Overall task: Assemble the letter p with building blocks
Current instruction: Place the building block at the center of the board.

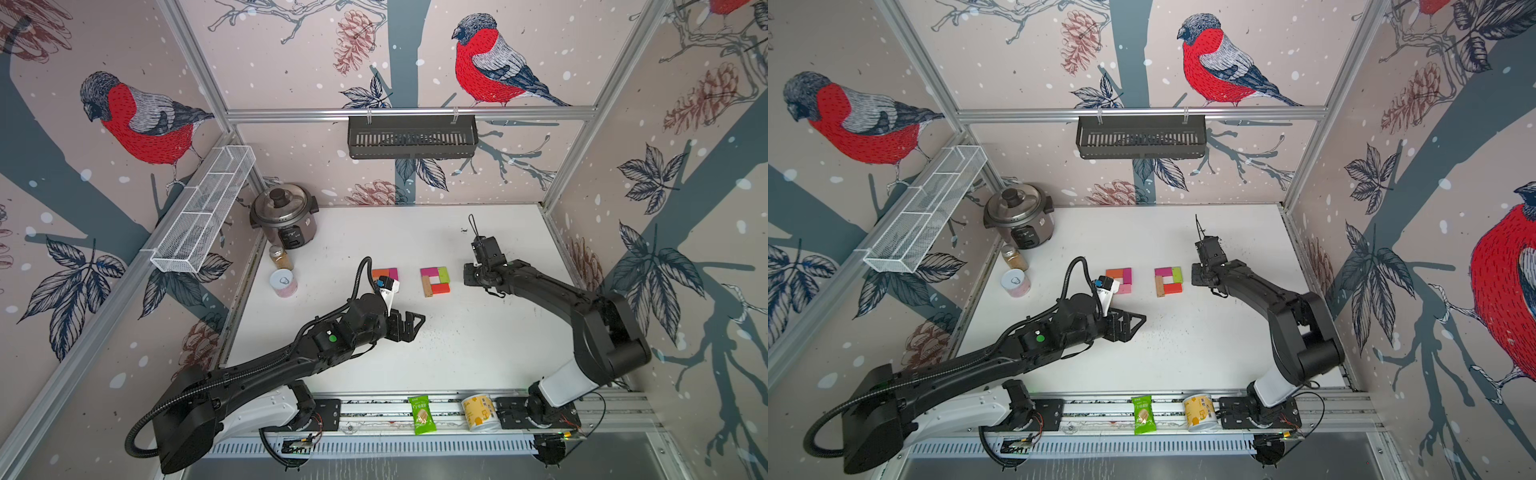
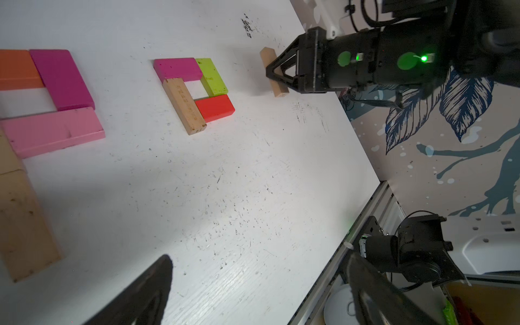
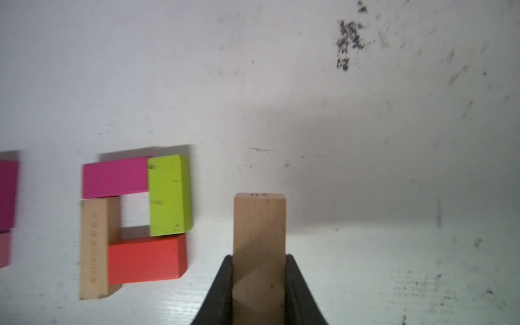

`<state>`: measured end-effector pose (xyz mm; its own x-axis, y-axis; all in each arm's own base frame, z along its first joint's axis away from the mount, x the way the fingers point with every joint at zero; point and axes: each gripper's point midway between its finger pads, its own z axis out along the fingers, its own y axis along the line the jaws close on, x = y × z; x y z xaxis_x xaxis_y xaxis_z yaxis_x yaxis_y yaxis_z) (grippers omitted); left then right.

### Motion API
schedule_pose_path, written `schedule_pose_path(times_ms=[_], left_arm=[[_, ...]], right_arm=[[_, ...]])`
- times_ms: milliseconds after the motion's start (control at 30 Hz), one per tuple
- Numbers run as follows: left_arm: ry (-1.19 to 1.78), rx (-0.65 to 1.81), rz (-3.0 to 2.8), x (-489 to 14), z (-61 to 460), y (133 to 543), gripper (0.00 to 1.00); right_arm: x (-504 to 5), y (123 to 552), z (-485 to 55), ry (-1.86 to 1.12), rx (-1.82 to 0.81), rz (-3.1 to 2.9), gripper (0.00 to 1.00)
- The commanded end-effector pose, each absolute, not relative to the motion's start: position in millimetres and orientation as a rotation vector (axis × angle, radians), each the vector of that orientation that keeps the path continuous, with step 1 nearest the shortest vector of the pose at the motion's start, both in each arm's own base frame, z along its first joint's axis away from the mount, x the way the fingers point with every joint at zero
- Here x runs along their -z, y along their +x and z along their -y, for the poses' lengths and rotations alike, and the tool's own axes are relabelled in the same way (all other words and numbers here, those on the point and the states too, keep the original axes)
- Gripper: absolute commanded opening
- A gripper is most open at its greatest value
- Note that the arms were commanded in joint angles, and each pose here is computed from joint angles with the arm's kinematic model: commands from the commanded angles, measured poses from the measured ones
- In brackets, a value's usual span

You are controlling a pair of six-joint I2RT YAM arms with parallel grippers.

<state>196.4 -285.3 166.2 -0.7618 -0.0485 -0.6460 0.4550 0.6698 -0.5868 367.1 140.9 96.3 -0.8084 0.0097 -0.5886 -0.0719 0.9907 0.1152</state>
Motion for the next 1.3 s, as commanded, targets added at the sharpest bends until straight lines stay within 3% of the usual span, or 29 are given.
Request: schedule_pose_path(times_ms=[0, 400, 900, 1267], left_arm=[[0.273, 0.983, -2.226, -171.0, 276.6, 200.3, 0.96], [0.157, 0.976, -2.199, -169.7, 255.7, 198.6, 0.96], [0.137, 0.955, -2.216, -158.8, 252.0, 199.2, 0.96], [0.136, 0.941, -2.221, -154.6, 251.5, 200.6, 0.96]], right_arm=[[-104.0, 341.7, -148.1, -0.05, -0.17, -2.519, 0.2], [-63.3, 262.3, -229.1, -0.203, -0.339, -2.571, 0.19], [-27.6, 264.3, -256.1, -0.241, -0.277, -2.632, 0.2], [-24.6, 267.9, -258.7, -0.233, -0.274, -2.634, 0.38]])
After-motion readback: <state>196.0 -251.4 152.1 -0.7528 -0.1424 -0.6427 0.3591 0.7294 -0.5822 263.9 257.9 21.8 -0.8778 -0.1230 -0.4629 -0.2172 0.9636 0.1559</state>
